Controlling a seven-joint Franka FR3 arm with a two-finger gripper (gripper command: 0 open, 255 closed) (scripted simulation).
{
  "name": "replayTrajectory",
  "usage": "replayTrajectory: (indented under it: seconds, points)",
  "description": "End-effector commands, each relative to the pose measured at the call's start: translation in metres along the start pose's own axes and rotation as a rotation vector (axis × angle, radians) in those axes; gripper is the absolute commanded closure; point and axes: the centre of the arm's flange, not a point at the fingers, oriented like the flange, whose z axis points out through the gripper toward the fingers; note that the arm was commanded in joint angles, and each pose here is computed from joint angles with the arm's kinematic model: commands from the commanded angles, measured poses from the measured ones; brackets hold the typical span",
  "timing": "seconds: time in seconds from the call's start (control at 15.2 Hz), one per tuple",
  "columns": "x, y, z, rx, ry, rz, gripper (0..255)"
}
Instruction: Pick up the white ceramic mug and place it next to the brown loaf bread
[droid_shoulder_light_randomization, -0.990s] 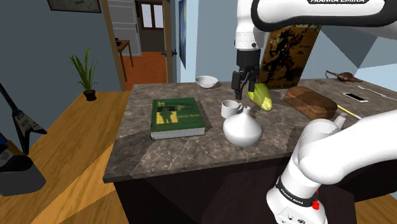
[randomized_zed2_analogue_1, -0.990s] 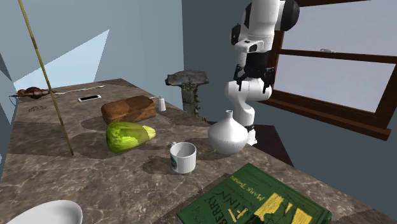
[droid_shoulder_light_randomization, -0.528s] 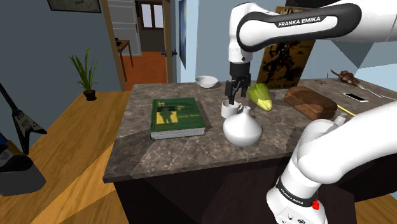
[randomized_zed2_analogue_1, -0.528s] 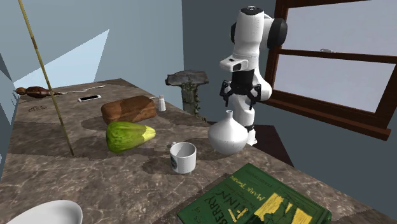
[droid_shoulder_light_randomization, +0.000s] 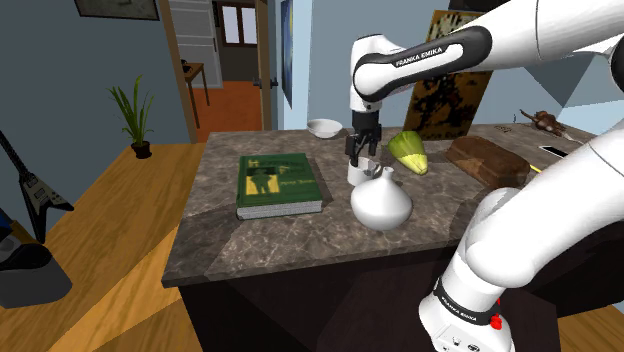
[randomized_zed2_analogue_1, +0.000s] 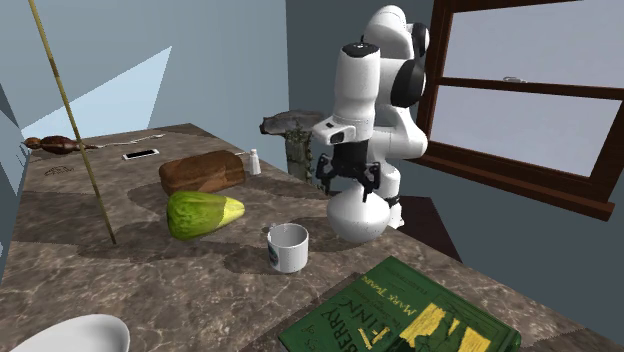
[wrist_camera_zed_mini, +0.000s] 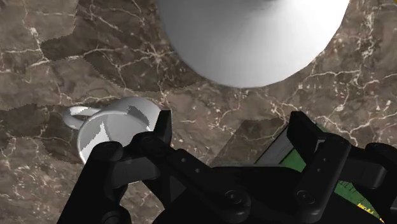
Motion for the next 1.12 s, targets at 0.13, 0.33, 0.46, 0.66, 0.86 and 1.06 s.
replayTrajectory:
  seconds: [0.13, 0.33, 0.46, 0.66, 0.86, 1.06]
  points:
    - [0.033, 0.029, 0.032, -0.007, 0.007, 0.007, 0]
    - [0.058, 0.049, 0.054, -0.012, 0.011, 0.013, 0]
    - [0.075, 0.063, 0.068, -0.016, 0.014, 0.017, 0]
    - [0.084, 0.071, 0.082, -0.018, 0.015, 0.019, 0]
    - [0.085, 0.071, 0.098, -0.018, 0.015, 0.019, 0]
    - [0.085, 0.072, 0.117, -0.018, 0.015, 0.019, 0]
